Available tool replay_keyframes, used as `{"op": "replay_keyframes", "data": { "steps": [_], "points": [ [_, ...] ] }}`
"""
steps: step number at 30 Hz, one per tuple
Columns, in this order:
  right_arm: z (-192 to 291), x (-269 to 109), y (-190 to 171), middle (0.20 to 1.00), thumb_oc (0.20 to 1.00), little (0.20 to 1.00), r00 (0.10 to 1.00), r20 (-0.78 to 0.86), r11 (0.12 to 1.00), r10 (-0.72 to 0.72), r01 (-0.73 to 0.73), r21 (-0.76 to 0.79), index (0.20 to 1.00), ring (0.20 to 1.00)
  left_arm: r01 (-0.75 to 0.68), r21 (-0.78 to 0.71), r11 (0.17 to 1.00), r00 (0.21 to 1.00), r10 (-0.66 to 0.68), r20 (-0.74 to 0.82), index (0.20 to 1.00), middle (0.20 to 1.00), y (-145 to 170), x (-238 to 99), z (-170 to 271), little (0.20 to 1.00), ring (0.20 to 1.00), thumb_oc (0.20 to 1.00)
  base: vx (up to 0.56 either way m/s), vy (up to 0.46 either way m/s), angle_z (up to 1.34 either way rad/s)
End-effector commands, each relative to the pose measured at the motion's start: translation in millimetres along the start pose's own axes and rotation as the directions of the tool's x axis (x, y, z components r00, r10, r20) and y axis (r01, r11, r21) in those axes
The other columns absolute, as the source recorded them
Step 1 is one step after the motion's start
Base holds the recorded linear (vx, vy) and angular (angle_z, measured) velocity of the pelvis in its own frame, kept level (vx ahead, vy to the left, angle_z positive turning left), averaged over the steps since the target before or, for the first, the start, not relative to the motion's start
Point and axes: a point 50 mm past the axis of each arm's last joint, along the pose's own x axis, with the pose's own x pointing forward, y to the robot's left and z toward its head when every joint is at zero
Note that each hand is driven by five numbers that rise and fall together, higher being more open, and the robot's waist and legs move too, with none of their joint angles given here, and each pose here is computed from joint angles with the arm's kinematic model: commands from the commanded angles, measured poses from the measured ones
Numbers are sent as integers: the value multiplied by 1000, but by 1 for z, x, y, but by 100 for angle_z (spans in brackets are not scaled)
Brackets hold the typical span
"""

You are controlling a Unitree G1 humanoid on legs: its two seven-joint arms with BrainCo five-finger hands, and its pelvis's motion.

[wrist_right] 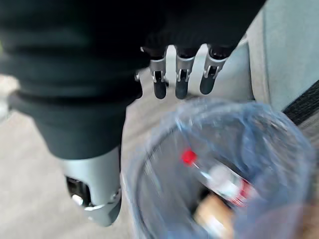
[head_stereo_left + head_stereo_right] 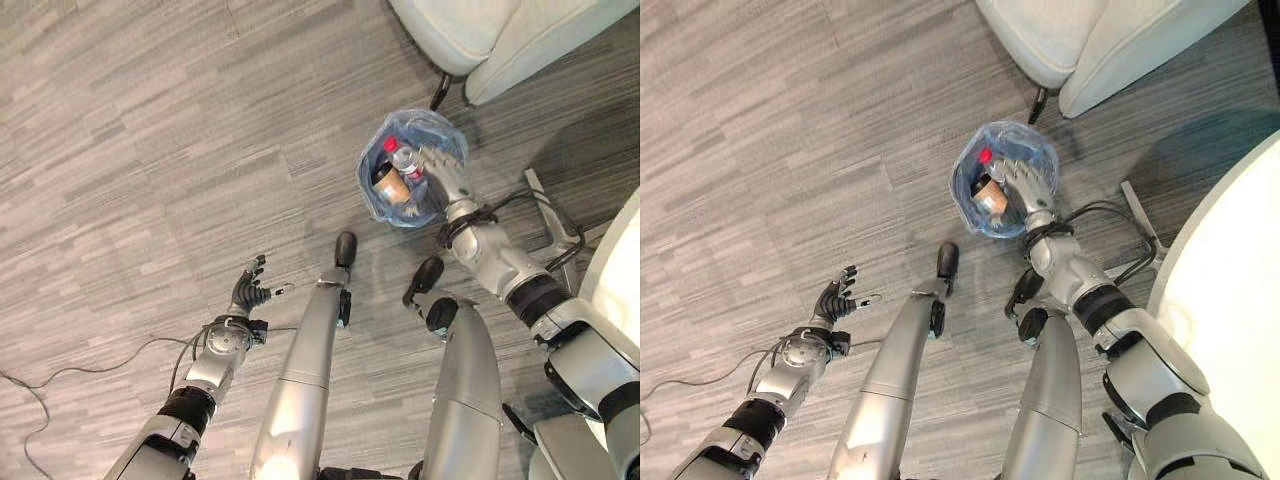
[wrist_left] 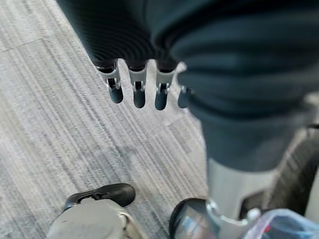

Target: Gather garbage on tea table into small bin, then transfer packed bag to large trash can.

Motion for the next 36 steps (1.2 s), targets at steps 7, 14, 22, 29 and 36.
{"op": "replay_keyframes", "data": {
  "steps": [7, 14, 22, 29, 36],
  "points": [
    [5, 11, 12, 1000, 1000, 1000, 995, -12, 982, 102, -103, -158, 1000, 1000, -17, 50, 999, 999, 18, -33, 1000, 1000, 6, -10, -18, 1000, 1000, 1000, -1, -41, 1],
    [6, 24, 12, 1000, 1000, 1000, 984, -118, 986, 135, -145, -79, 1000, 1000, -14, 44, 999, 1000, 14, -9, 1000, 1000, 7, -7, -11, 1000, 1000, 1000, -6, -26, 6],
    [-10, 20, 23, 511, 511, 511, 937, -240, 963, 254, -269, -33, 511, 511, 29, 57, 998, 999, -31, 35, 1000, 1000, 3, 2, 4, 1000, 1000, 1000, -13, -54, 15],
    [-10, 16, 22, 200, 200, 200, 951, -228, 974, 206, -176, 145, 200, 200, 27, 51, 998, 999, -28, 33, 1000, 1000, 1, 4, 7, 1000, 1000, 1000, -37, -16, 1],
    [0, 19, 6, 200, 200, 200, 980, -176, 967, 93, -47, 251, 200, 200, 8, 59, 998, 1000, -10, 21, 1000, 1000, 3, 6, 6, 1000, 1000, 1000, -73, -16, -9]
  ]
}}
